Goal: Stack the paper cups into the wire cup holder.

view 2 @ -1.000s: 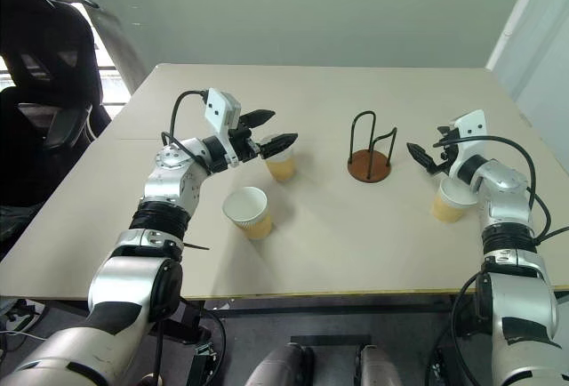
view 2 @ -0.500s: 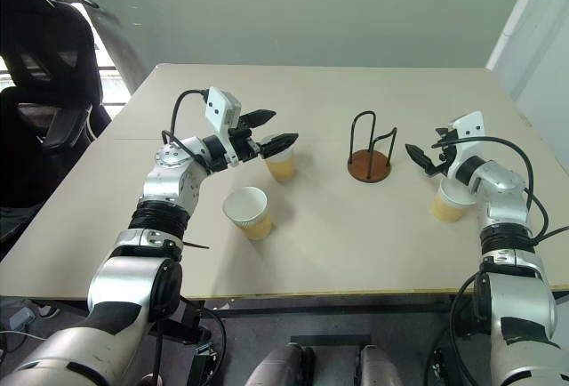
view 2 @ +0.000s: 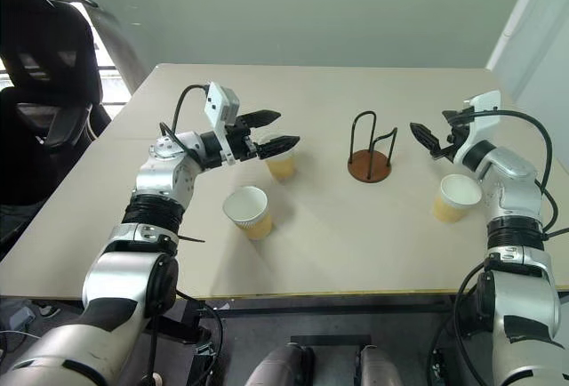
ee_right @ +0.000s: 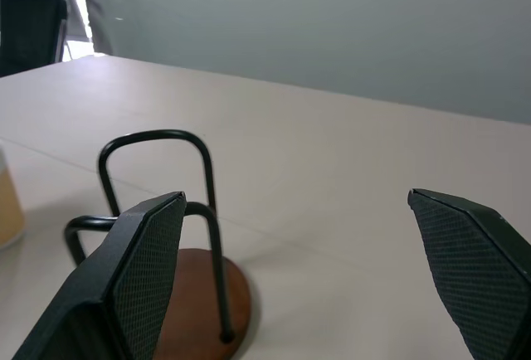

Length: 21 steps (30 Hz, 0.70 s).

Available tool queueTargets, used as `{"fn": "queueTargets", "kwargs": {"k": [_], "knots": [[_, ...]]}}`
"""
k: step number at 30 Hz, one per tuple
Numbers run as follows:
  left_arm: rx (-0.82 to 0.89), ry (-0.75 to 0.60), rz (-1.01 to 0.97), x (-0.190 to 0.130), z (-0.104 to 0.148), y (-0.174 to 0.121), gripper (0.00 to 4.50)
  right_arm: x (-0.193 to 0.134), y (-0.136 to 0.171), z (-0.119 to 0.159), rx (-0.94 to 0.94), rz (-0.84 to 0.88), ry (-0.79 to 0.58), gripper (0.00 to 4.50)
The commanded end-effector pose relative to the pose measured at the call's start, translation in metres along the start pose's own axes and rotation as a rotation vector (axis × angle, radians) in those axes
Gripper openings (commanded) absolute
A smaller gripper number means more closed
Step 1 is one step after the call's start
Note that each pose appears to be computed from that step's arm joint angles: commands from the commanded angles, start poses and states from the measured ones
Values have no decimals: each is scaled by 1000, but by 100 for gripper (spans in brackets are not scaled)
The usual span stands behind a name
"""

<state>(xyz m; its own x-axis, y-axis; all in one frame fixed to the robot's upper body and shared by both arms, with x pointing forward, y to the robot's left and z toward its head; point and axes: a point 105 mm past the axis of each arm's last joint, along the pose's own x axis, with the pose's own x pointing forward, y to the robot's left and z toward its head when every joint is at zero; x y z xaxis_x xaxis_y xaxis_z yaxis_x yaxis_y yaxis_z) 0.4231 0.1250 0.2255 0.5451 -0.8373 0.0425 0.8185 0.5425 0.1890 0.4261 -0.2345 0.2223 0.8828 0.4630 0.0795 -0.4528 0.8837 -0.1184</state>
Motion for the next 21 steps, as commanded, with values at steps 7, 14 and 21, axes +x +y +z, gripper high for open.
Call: {"fn": "queueTargets", "kwargs": {"k": [7, 14, 21], "knots": [[60, -10, -44, -3, 15, 0, 445, -12, 43, -5, -23, 242, 147, 443], [100, 17, -155, -8, 14, -10, 445, -5, 56, -1, -54, 269, 156, 443], [150, 81, -181, -20, 11, -5, 445, 1, 64, 3, -65, 283, 171, 443]]}}
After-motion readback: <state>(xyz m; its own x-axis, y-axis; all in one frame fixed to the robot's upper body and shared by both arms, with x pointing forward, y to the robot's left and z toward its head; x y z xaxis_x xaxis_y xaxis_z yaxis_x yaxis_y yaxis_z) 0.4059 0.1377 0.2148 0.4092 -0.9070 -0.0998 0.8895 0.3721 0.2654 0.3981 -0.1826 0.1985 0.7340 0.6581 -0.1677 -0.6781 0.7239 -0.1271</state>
